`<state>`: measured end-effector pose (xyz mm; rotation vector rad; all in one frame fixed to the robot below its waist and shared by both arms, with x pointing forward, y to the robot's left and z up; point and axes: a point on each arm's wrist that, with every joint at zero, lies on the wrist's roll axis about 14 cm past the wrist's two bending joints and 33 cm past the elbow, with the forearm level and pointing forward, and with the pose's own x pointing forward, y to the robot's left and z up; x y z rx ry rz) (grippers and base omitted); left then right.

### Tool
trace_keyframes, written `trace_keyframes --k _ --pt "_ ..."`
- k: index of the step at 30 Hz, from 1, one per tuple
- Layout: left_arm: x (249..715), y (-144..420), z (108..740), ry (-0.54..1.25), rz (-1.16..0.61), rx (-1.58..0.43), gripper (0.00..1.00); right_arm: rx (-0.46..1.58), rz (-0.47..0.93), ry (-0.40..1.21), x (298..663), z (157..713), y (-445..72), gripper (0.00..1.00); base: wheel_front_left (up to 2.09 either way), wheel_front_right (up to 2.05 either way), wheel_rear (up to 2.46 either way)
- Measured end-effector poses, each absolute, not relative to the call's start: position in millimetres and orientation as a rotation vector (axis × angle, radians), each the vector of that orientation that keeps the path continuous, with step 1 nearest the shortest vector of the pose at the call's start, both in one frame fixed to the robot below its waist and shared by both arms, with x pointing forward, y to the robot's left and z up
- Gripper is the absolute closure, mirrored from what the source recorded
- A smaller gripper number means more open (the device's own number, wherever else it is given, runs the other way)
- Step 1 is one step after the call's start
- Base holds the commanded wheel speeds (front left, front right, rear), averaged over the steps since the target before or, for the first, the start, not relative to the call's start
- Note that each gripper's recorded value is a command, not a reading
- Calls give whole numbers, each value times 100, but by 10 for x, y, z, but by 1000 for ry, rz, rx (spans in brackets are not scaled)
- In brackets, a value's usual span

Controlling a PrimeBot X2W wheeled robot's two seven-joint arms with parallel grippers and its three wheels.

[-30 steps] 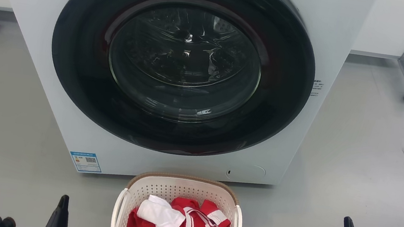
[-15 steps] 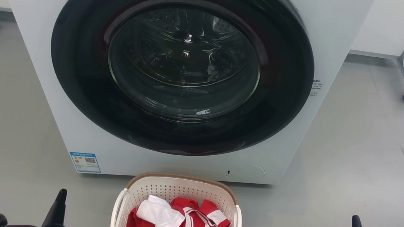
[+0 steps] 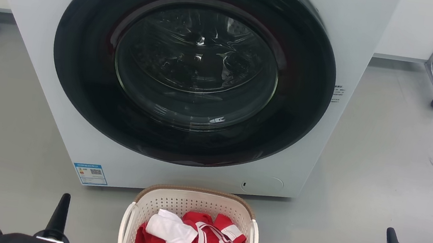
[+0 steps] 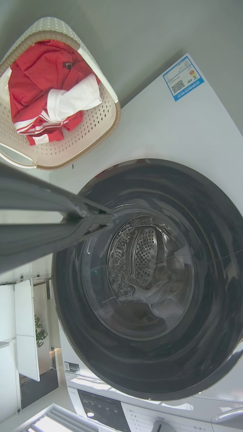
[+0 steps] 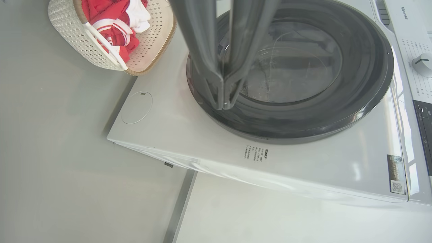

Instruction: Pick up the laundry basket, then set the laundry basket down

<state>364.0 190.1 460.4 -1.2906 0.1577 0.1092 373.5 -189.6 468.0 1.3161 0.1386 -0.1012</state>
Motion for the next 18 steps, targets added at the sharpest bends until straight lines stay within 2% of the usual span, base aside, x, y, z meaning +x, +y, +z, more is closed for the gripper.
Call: trace_keyframes --k 13,18 --pt "3758 1920 4746 101 69 -1541 100 1553 -97 67 3771 4765 -2045 100 0 0 0" --pt "3788 1912 4790 87 54 -1572 100 1572 -80 49 3811 4826 -2051 100 0 0 0"
